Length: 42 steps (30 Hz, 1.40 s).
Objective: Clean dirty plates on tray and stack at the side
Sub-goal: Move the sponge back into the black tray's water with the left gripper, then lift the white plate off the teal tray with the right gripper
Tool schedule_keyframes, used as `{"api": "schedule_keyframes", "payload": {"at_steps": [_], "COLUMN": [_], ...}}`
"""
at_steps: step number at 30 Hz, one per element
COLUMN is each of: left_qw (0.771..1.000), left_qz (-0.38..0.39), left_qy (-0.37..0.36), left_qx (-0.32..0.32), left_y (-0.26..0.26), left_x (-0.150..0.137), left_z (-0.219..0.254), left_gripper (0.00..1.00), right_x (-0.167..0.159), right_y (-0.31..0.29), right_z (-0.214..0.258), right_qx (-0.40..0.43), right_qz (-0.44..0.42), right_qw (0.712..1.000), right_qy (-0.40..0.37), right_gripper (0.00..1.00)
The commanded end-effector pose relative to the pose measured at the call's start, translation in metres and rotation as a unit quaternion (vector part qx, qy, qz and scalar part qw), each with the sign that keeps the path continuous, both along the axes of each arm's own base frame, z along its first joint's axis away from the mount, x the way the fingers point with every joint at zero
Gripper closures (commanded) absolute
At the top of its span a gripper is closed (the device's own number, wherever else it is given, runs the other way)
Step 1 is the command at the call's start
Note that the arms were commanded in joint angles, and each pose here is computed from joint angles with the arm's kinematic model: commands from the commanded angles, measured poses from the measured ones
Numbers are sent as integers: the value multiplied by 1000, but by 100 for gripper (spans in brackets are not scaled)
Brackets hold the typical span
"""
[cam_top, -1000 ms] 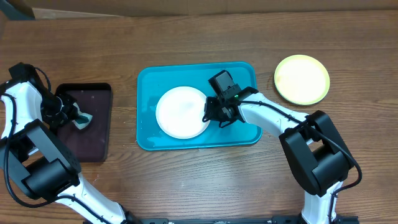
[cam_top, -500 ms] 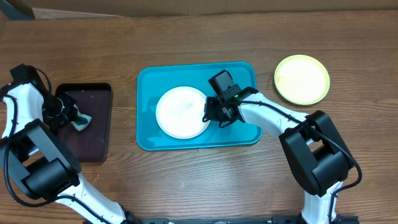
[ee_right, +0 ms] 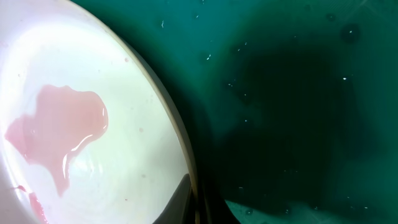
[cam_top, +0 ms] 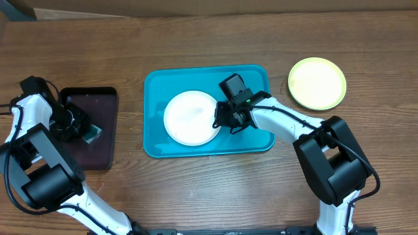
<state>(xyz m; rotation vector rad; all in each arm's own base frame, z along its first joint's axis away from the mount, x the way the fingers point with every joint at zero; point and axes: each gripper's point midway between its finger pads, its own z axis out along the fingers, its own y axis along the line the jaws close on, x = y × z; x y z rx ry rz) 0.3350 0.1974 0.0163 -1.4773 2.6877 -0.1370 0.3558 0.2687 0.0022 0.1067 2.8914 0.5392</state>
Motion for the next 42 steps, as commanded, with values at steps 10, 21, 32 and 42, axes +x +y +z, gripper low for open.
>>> {"api": "schedule_keyframes", "payload": {"at_steps": [10, 21, 32, 42], "left_qw": [998, 998, 998, 998], "left_qz": [-4, -4, -4, -4], "left_qy": [-52, -48, -48, -48], "left_qx": [30, 27, 27, 28], "left_y": [21, 20, 20, 20], "left_x": [34, 32, 32, 32], "left_z": [95, 99, 99, 99], "left_gripper": [42, 0, 0, 0], "right_x": [-8, -5, 20, 46], "right_y": [-30, -28, -49, -95], "right_z": [-33, -27, 48, 151], "right_qx": [-66, -65, -113, -322], "right_qz": [-14, -2, -23, -11], "right_qw": [998, 998, 989, 924], "right_qy": [17, 6, -89, -204], "right_gripper": [96, 96, 96, 96]}}
